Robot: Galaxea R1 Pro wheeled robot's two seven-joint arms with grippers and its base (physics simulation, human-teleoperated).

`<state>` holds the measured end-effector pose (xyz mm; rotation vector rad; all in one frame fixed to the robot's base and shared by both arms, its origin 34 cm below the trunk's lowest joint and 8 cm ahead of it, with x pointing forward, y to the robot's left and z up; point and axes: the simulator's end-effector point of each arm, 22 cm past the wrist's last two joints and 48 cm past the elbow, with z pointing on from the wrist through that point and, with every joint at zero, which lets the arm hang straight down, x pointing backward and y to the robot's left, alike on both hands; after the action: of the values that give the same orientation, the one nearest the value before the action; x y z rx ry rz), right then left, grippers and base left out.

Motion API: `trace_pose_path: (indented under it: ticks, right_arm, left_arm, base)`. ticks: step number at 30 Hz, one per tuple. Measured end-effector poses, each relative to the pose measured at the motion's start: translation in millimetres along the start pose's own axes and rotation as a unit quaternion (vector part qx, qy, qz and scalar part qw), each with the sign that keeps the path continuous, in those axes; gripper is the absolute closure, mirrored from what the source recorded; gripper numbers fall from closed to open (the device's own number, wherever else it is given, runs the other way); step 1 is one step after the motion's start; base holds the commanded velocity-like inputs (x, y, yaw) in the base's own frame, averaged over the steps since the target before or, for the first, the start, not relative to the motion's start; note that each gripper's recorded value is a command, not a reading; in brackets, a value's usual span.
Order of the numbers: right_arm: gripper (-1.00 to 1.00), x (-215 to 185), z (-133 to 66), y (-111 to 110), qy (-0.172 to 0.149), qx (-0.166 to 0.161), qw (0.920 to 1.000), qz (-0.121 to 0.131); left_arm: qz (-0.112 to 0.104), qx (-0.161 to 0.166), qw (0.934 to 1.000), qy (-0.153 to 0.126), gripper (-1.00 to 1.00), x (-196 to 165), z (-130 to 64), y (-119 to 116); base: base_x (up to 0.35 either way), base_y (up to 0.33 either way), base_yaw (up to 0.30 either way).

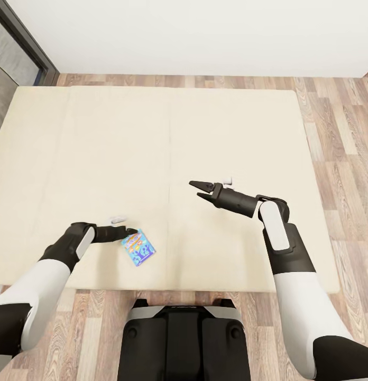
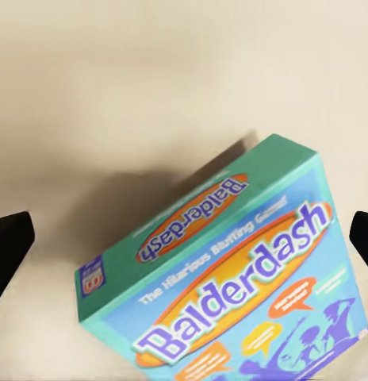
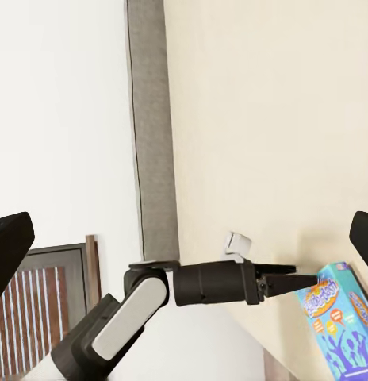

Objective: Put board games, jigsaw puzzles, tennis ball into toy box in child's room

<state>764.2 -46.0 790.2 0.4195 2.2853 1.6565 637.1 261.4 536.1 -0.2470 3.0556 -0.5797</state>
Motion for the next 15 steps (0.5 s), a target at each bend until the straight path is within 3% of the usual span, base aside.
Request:
trace_pose_path:
  ticks: [7,15]
  right_arm:
    - [-1.0,0.6,0.0,-1.0,0.001,0.001,1.0,0.0]
    - [-1.0,1.1,0.0,-1.6,0.001,0.002,1.0,0.0]
  left_arm:
    - [-0.023,-0.006,0.9996,0.011,-1.0,2.5,-8.0,14.6]
    - [-0.029,-0.007,0.9993,0.024,-1.0,8.8,-8.5,15.7]
  base:
    - [0.0,0.0,0.0]
    - [0.0,0.0,0.0]
